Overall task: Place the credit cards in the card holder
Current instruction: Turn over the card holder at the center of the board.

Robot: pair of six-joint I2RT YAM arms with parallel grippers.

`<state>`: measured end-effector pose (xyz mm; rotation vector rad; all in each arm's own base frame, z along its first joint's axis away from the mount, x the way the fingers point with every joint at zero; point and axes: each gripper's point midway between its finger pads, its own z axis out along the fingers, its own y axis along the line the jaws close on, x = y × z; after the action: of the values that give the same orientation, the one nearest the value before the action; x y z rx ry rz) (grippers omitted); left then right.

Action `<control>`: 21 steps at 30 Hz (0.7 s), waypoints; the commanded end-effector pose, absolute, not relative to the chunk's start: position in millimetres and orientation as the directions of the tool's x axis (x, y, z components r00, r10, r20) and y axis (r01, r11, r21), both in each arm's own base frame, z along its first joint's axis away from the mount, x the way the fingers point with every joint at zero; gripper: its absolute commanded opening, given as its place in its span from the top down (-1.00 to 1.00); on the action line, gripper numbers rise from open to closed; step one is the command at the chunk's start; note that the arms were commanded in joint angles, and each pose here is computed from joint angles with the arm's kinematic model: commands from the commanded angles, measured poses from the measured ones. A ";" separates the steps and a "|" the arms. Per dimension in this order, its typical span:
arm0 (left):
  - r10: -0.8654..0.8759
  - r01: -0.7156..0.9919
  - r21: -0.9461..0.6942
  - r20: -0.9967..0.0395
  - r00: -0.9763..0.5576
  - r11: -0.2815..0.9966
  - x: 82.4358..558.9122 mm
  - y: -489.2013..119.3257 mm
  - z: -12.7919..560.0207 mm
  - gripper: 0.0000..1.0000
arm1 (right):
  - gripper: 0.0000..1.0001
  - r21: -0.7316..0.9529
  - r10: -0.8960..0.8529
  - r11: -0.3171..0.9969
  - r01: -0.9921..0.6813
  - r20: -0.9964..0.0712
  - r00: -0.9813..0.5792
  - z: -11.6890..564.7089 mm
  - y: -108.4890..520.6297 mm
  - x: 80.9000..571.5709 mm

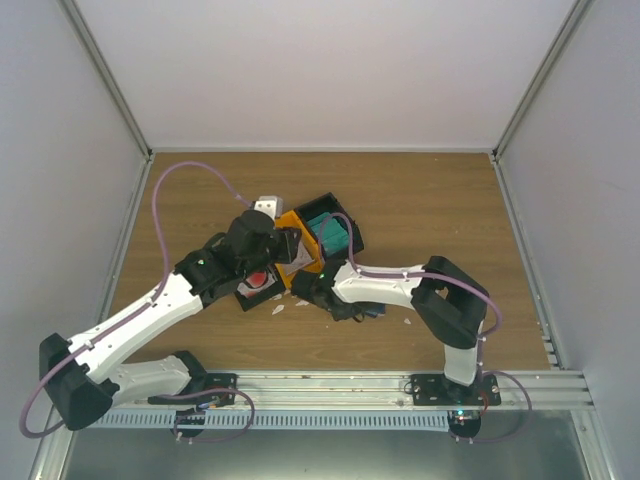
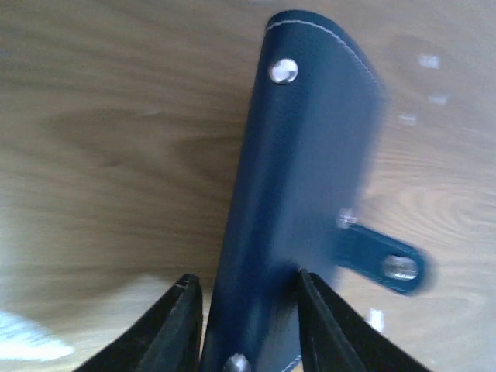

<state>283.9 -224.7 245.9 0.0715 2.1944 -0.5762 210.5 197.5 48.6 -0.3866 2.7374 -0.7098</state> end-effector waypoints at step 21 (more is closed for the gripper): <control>-0.027 0.423 -0.659 -0.558 -0.830 0.622 247.3 -289.4 198.6 -0.35 | -0.20 0.133 0.058 0.991 0.002 -0.418 -0.906 101.1 199.3 224.8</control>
<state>266.7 -254.7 218.2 0.2149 2.2891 -0.8560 215.7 258.8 111.2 -0.2266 2.6834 0.2717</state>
